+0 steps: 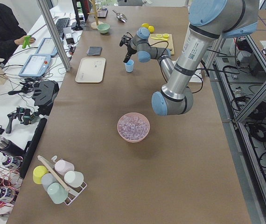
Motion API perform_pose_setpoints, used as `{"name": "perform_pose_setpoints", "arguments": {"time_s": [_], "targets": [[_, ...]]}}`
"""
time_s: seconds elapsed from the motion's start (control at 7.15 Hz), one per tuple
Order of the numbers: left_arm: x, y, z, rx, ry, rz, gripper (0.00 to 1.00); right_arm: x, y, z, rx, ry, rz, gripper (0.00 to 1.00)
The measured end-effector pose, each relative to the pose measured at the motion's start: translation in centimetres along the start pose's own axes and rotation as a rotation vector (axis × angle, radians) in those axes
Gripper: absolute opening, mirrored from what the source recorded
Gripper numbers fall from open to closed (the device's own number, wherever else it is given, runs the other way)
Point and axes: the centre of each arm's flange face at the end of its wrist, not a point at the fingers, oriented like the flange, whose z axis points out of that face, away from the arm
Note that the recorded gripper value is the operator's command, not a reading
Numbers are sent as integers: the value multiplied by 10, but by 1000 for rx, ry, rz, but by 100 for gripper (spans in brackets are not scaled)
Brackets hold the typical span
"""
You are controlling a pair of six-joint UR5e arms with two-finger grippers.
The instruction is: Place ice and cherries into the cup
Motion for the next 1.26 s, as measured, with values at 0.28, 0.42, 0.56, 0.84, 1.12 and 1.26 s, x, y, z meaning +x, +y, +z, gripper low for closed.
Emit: {"name": "perform_pose_setpoints", "arguments": {"time_s": [0.28,0.42,0.56,0.84,1.12,1.26], "targets": [[-74,-46,-16,62,-132,-46,98,-75,-23,45,27,-16,10,100],[-104,-68,-26,100,-176,-77,98,-104,-23,68,42,-19,33,100],[-127,-86,-37,135,-203,-97,98,-126,-19,91,46,-9,44,100],[-150,-109,-55,186,-218,-99,98,-161,-5,138,33,46,55,100],[-187,-119,-67,192,-274,-40,98,-193,12,173,15,76,58,100],[-219,-120,-74,164,-304,-51,98,-203,19,185,8,89,54,100]]}}
